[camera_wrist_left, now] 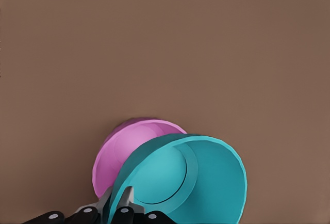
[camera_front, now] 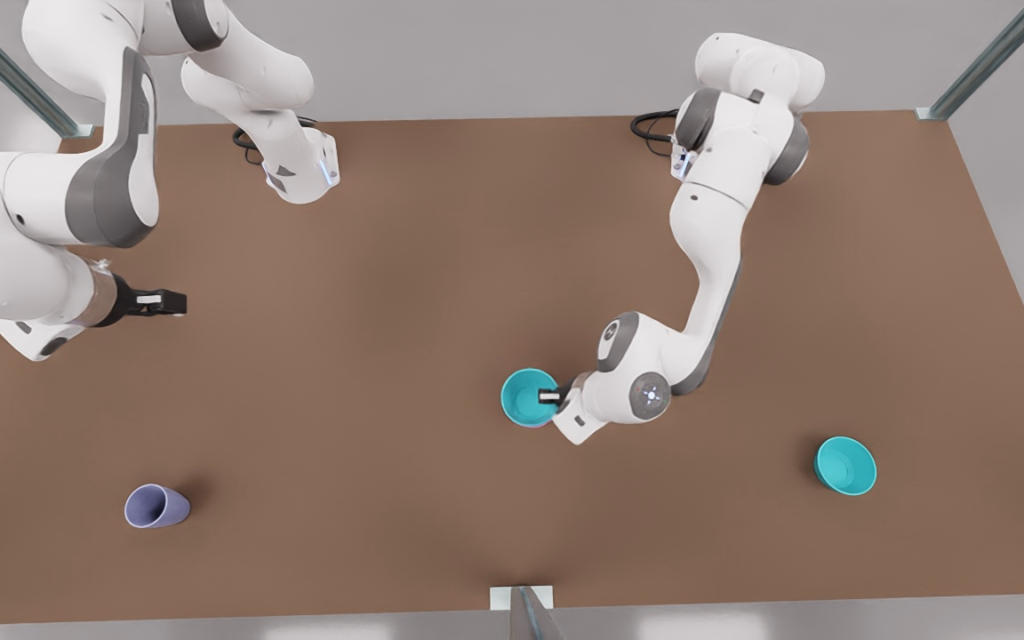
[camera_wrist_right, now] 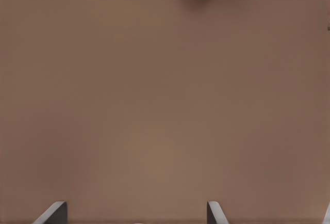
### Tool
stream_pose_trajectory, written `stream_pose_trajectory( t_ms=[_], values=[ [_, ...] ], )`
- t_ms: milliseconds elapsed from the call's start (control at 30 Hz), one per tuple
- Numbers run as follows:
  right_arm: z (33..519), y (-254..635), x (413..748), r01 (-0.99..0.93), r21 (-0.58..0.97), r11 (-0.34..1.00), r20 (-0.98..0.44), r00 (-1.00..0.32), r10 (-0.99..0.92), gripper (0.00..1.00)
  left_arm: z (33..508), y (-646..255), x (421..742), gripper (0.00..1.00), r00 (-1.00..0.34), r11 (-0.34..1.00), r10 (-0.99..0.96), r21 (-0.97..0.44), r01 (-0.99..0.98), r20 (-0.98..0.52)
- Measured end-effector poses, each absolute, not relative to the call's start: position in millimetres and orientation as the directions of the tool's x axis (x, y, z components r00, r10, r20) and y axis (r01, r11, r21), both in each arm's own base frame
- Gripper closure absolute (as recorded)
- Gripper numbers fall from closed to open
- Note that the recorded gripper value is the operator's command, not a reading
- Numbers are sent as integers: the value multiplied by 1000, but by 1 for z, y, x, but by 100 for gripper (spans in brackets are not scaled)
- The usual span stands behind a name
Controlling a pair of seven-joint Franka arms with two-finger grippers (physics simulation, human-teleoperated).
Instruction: Stack the blue bowl on the pink bowl
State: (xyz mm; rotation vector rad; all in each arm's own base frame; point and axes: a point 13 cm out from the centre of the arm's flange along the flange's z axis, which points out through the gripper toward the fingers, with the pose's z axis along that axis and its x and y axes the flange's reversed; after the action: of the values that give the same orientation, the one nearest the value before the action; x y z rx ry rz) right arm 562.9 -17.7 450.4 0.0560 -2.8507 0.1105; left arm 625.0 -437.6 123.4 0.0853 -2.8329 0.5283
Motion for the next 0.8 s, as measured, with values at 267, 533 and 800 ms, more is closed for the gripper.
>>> stream_pose_trajectory(
  t_ms=[267, 533, 800],
  values=[
    [449, -7, 563, -68, -69, 995, 291, -956, -45, 0, 125, -434, 630, 79, -920, 902, -239, -280, -329, 309],
    [448, -11, 563, -61, -69, 996, 294, -955, -38, 0, 126, -438, 610, 79, -862, 876, -345, -203, -438, 372],
    [448, -13, 562, -57, -69, 996, 296, -955, -34, 0, 126, -440, 602, 79, -844, 867, -375, -179, -466, 383]
  ],
)
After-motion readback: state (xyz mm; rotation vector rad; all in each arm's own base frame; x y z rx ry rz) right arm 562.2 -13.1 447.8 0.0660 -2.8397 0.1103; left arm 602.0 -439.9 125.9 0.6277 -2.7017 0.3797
